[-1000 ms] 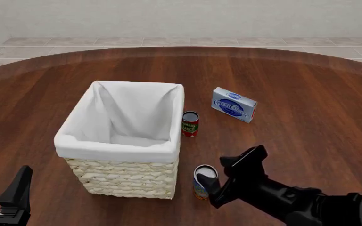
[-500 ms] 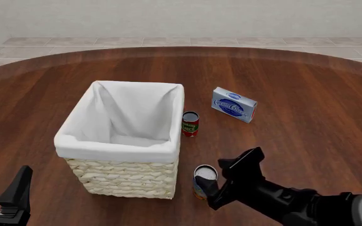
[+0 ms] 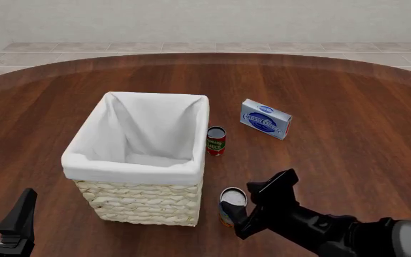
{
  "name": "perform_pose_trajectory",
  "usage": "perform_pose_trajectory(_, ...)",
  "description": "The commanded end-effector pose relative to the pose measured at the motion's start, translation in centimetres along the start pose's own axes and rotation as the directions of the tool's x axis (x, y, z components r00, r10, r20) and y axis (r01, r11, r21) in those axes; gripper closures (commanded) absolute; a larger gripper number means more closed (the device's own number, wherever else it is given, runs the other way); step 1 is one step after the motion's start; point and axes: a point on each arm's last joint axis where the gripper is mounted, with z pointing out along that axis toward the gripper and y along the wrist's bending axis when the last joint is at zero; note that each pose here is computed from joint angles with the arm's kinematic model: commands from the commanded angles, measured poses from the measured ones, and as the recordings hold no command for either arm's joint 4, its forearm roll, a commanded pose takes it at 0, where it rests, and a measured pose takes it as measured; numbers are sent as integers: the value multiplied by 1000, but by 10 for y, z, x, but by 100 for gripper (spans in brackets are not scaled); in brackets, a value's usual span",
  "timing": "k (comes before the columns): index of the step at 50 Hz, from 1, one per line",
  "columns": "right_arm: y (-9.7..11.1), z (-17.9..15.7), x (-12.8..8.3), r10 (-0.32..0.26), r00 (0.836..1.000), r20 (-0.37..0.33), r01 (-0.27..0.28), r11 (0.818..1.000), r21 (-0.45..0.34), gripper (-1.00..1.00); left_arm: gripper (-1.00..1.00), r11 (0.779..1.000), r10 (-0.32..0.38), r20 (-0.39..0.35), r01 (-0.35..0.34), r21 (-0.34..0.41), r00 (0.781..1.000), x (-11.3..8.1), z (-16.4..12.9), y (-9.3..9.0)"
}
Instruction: Pick up the alphabet soup and put it in the basket.
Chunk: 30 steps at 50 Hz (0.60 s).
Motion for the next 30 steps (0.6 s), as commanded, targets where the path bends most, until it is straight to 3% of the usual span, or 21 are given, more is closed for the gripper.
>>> perform_pose_trajectory(1, -1, 3, 3, 4, 1000, -7, -4, 1000, 2, -100, -100, 1000, 0, 0, 0, 0, 1000, 0, 0, 0)
perform_pose_trajectory(30, -1, 9, 9, 21, 1000, -20, -21, 1000, 2, -100, -100, 1000, 0, 0, 0, 0, 1000, 0, 0, 0)
